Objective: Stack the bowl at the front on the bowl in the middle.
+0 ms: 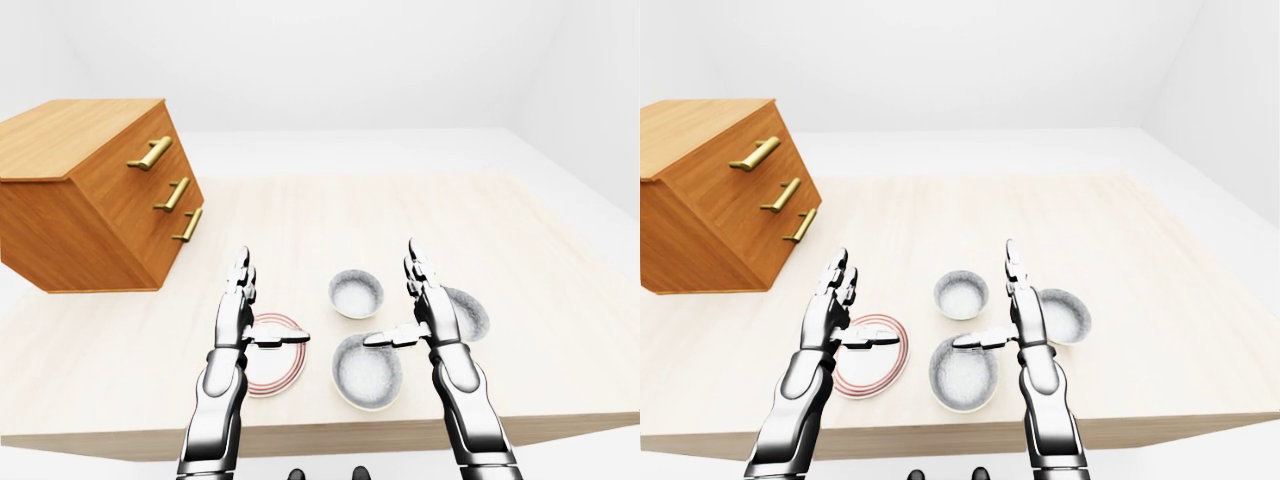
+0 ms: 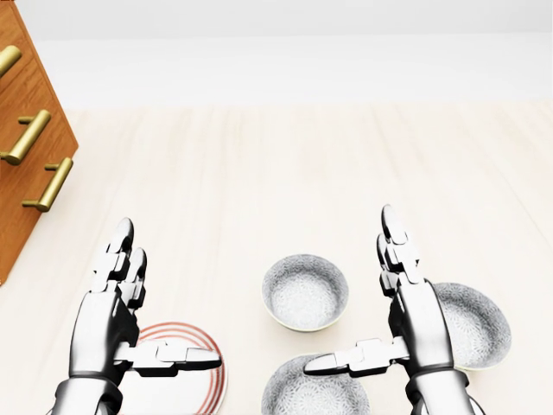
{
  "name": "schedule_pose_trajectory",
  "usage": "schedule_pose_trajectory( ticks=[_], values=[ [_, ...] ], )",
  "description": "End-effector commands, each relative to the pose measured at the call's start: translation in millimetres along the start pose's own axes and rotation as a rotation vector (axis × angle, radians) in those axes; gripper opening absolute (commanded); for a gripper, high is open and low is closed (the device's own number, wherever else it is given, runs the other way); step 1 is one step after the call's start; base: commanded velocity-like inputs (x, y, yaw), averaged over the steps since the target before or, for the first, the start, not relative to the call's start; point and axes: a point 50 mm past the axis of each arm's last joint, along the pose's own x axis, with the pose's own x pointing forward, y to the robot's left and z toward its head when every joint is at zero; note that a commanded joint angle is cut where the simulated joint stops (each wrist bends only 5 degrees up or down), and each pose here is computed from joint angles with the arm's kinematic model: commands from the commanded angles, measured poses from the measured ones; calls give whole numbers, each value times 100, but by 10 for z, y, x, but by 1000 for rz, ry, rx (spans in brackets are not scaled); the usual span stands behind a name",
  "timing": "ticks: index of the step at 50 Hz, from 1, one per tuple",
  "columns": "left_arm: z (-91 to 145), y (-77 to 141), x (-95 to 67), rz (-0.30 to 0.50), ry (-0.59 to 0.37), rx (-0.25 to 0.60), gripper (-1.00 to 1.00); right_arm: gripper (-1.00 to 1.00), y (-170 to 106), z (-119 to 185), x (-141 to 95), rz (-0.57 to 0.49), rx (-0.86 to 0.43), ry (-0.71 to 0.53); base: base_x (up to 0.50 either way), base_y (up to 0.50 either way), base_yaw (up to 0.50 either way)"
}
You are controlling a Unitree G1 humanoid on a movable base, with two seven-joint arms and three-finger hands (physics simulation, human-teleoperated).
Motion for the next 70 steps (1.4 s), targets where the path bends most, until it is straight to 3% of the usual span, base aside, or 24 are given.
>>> schedule_pose_trajectory(
  ticks=[1,17,28,35,37,40,43,50,70],
  values=[
    [-11,-4,-1,-2,2,-3,100,100,3,-8,-5,6,-11,-3,32,0,0],
    [-16,-11,-2,-3,3,-1,100,100,16,-29,-16,10,-26,7,33,0,0],
    [-10,-4,-3,-1,3,-1,100,100,29,-69,-35,17,-58,27,0,0,0],
    [-13,-2,1,0,6,-2,100,100,-5,-99,-30,4,-136,43,0,0,0],
    [-12,-1,2,2,7,-3,100,100,-36,-137,-21,-13,-210,61,0,0,0],
    [-16,1,6,2,8,-3,100,100,-45,-129,-12,-11,-203,58,0,0,0],
    [-18,2,12,4,11,-7,100,100,-96,-137,2,-44,-317,63,0,0,0],
    [-38,4,14,3,13,-10,100,100,-137,-147,3,-71,-417,68,0,0,0],
    [-74,4,18,0,19,-11,100,100,-230,261,81,-106,-610,-87,0,0,0]
  ],
)
